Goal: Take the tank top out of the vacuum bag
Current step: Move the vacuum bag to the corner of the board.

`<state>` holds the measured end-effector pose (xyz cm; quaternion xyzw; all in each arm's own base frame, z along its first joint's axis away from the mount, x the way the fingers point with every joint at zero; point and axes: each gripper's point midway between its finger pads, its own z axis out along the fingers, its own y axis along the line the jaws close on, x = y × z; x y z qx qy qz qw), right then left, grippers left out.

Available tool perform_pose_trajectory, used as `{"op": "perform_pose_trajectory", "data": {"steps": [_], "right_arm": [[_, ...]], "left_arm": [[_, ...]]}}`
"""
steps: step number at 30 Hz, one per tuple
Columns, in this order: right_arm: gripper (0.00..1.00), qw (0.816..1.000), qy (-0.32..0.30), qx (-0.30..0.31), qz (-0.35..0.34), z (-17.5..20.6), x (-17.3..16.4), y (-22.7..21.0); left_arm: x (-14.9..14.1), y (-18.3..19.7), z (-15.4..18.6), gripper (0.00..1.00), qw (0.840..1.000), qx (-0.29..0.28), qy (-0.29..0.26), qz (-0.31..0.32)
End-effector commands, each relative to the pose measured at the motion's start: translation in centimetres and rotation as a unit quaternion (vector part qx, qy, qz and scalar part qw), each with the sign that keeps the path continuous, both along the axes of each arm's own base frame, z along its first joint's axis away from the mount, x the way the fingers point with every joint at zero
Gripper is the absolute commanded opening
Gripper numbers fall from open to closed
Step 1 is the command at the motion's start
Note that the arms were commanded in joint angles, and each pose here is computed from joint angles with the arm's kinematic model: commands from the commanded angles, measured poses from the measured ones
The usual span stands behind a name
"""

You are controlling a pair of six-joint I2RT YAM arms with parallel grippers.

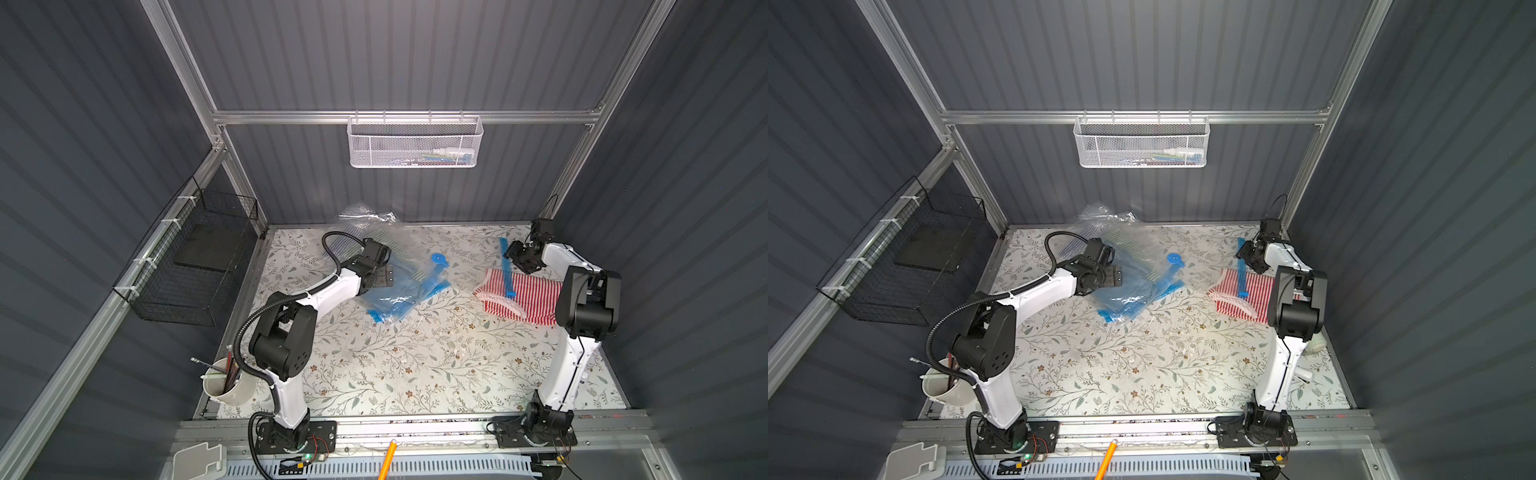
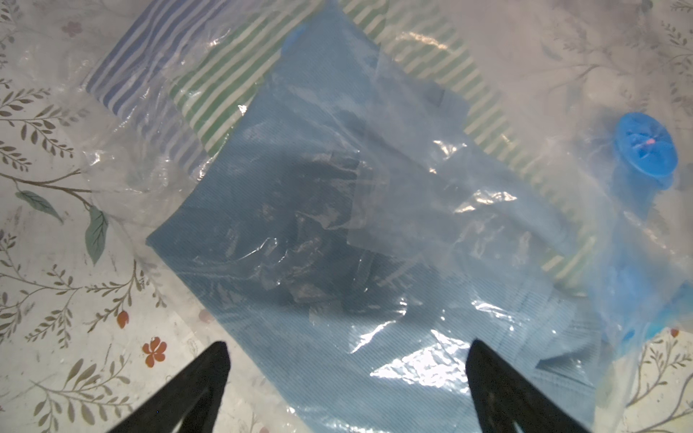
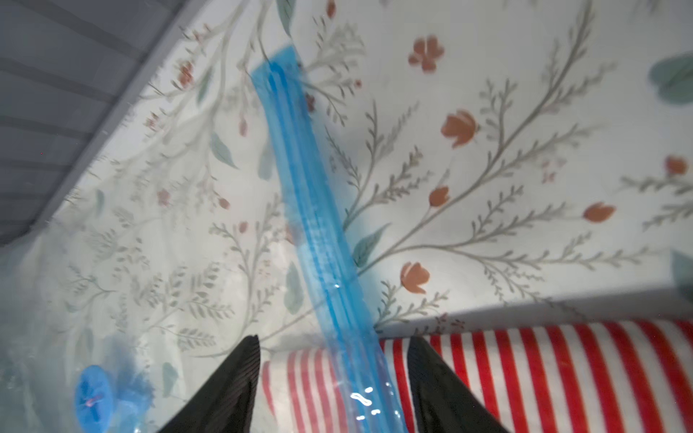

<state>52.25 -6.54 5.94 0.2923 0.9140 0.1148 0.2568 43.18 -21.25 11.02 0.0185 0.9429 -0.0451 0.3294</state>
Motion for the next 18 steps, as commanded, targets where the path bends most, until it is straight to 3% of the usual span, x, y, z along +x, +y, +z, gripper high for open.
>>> {"op": "perform_pose_trajectory", "data": {"steps": [1, 18], "right_arm": [[0.66, 1.0, 0.003, -0.004, 0.011, 0.4, -0.2, 0.2], [0.74, 0.996, 0.04, 0.067, 0.029, -2.2, -0.6, 1.8]], "left_arm": [[0.1, -0.6, 2.0, 1.0, 1.0, -0.023, -0.019, -0.007], [-0.1, -1.3, 3.5, 1.0, 0.998, -0.045, -0.025, -0.019]]}}
